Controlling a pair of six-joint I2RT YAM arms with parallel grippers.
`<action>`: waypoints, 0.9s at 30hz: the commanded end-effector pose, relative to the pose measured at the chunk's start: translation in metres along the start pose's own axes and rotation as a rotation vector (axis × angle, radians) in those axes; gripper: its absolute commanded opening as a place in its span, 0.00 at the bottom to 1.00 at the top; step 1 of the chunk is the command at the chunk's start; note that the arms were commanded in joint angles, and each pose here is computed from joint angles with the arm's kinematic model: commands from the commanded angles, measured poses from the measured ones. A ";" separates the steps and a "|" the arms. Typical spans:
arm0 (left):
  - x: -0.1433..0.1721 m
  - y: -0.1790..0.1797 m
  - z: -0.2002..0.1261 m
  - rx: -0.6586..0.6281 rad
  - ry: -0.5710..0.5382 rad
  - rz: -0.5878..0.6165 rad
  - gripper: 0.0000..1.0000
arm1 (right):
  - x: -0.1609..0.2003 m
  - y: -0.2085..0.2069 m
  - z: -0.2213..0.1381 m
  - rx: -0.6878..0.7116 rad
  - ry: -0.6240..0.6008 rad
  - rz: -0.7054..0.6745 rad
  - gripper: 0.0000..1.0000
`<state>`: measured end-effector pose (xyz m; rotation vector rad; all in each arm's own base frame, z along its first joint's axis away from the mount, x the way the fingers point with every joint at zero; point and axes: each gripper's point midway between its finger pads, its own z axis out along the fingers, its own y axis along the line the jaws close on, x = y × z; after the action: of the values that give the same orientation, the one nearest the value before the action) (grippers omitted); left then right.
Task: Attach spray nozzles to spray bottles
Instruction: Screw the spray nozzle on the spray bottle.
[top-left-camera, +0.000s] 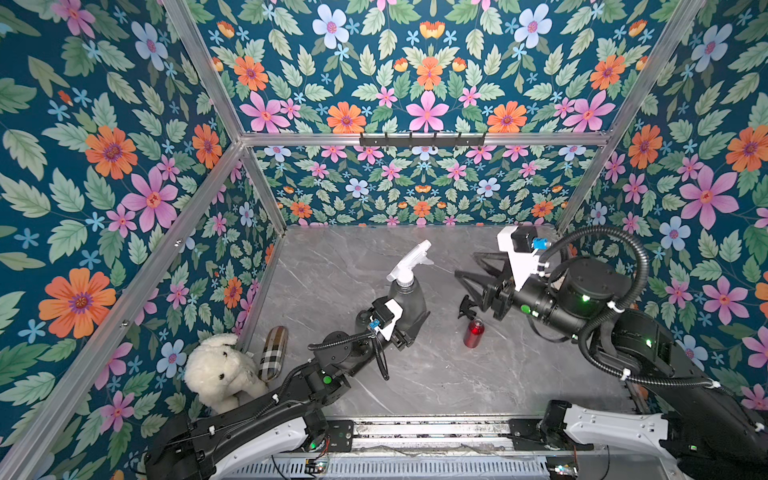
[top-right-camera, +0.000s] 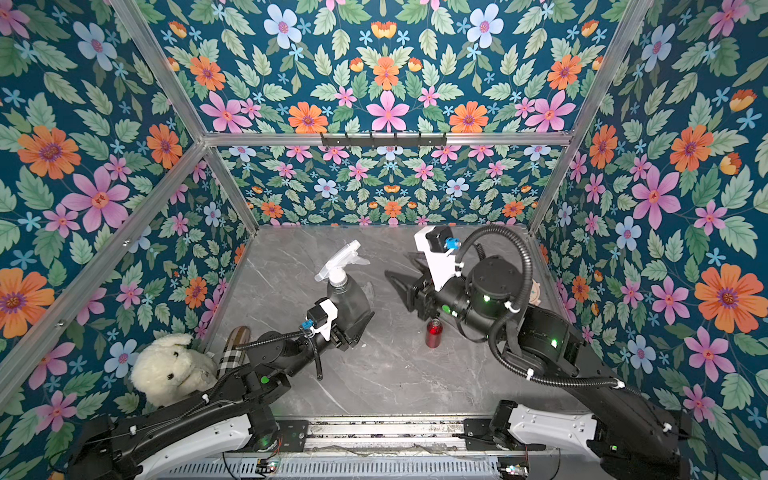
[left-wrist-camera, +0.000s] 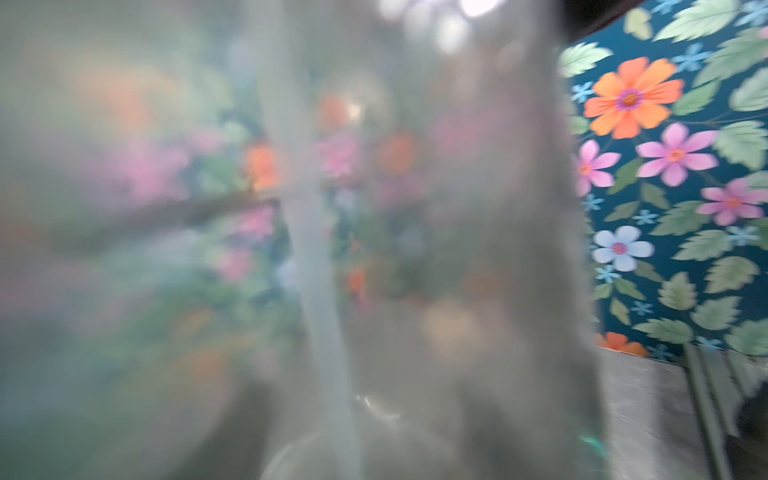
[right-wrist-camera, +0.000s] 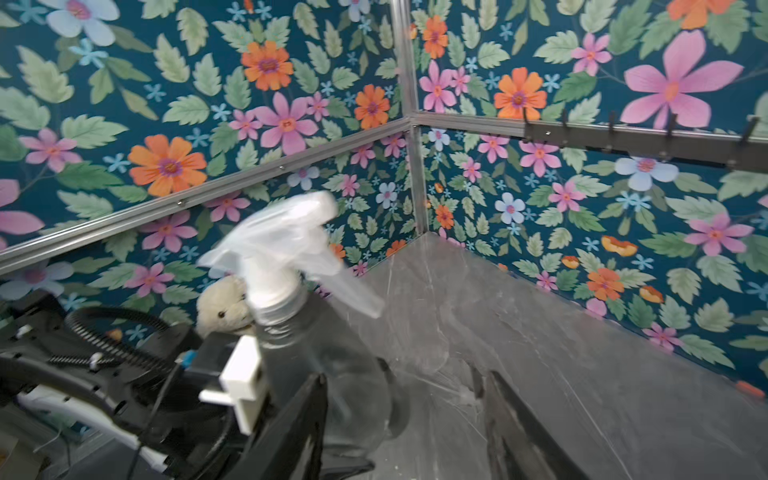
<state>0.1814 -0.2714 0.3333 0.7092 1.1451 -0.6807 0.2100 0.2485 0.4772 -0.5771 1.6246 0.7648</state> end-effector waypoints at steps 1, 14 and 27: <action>-0.006 -0.021 -0.005 0.129 -0.025 0.005 0.00 | -0.001 -0.006 0.011 -0.115 0.023 0.099 0.60; 0.002 -0.028 -0.003 0.169 0.021 -0.004 0.00 | 0.003 0.030 0.035 -0.357 0.118 0.027 0.59; 0.005 -0.024 0.001 0.138 0.025 0.001 0.00 | 0.039 0.063 0.021 -0.384 0.181 -0.068 0.63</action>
<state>0.1646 -0.2882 0.3158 0.8562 1.1602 -0.7581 0.1725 0.3068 0.4511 -0.9683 1.6398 1.0531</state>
